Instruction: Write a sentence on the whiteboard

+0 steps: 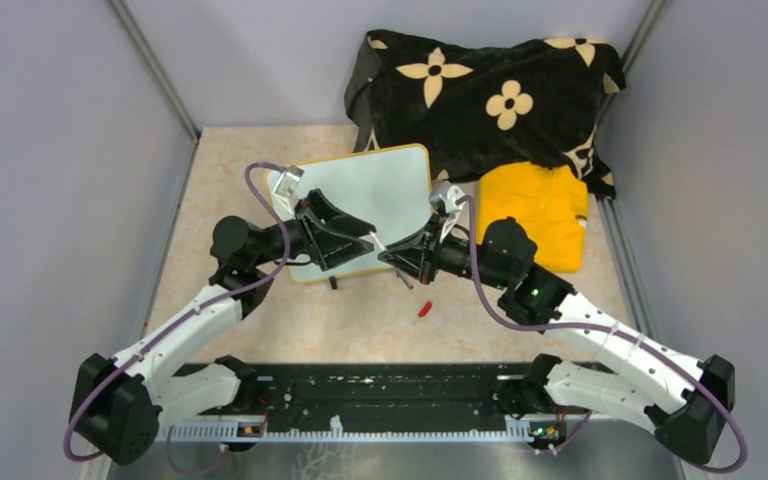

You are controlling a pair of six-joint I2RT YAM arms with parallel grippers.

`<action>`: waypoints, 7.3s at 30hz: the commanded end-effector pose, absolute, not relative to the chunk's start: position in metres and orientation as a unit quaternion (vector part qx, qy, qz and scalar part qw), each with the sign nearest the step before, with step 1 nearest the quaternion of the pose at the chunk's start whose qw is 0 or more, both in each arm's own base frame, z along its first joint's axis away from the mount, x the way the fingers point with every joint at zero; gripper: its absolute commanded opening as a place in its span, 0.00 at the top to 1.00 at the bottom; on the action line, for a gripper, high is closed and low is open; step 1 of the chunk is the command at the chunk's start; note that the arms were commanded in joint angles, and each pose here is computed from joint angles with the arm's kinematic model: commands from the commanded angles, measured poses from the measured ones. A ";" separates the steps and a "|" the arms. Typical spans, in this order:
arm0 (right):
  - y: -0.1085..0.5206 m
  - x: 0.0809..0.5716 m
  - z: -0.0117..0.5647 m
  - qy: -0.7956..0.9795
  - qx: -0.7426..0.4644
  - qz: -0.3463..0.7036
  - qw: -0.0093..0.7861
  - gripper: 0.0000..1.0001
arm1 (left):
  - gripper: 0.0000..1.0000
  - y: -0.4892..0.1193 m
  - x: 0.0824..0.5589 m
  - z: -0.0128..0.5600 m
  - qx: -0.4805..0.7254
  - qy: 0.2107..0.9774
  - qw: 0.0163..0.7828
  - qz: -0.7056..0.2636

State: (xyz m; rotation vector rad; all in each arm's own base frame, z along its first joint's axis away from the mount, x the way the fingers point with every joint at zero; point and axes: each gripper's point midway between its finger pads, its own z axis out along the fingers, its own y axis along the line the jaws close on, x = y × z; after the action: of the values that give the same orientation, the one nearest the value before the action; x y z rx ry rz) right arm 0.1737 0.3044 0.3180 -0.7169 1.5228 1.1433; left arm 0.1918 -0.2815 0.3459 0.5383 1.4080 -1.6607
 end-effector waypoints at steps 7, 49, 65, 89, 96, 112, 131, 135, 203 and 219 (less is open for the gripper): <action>0.318 0.160 0.361 0.583 -0.319 0.529 0.528 1.00 | 0.39 -0.279 0.180 0.358 0.253 0.541 0.440 -0.670; 0.320 0.156 0.349 0.595 -0.322 0.533 0.508 1.00 | 0.64 -0.279 0.167 0.361 0.266 0.528 0.418 -0.690; 0.321 0.154 0.351 0.595 -0.323 0.537 0.504 1.00 | 1.00 -0.282 0.167 0.357 0.273 0.532 0.404 -0.692; 0.273 0.178 0.442 0.513 -0.091 0.604 0.603 0.17 | 1.00 -0.215 0.214 0.452 -0.041 0.422 0.539 -0.728; 0.289 0.178 0.465 0.474 -0.085 0.652 0.585 0.17 | 1.00 -0.201 0.224 0.465 -0.104 0.394 0.530 -0.744; 0.335 0.192 0.482 0.490 -0.104 0.688 0.525 0.43 | 1.00 -0.188 0.228 0.455 -0.155 0.398 0.525 -0.736; 0.358 0.191 0.478 0.509 -0.133 0.706 0.474 0.65 | 1.00 -0.183 0.226 0.456 -0.157 0.405 0.539 -0.721; 0.357 0.194 0.478 0.510 -0.127 0.705 0.476 0.64 | 1.00 -0.183 0.227 0.455 -0.157 0.410 0.542 -0.717; 0.349 0.208 0.462 0.541 -0.113 0.689 0.470 0.69 | 1.00 -0.203 0.233 0.447 -0.130 0.458 0.525 -0.705; 0.349 0.207 0.462 0.539 -0.114 0.690 0.469 1.00 | 1.00 -0.205 0.235 0.441 -0.131 0.464 0.522 -0.704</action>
State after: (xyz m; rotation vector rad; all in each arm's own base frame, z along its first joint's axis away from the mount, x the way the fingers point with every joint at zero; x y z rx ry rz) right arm 0.2191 0.3570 0.4309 -0.2485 1.4304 1.6548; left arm 0.2365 -0.2015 0.4388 -0.3403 1.1075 -1.6872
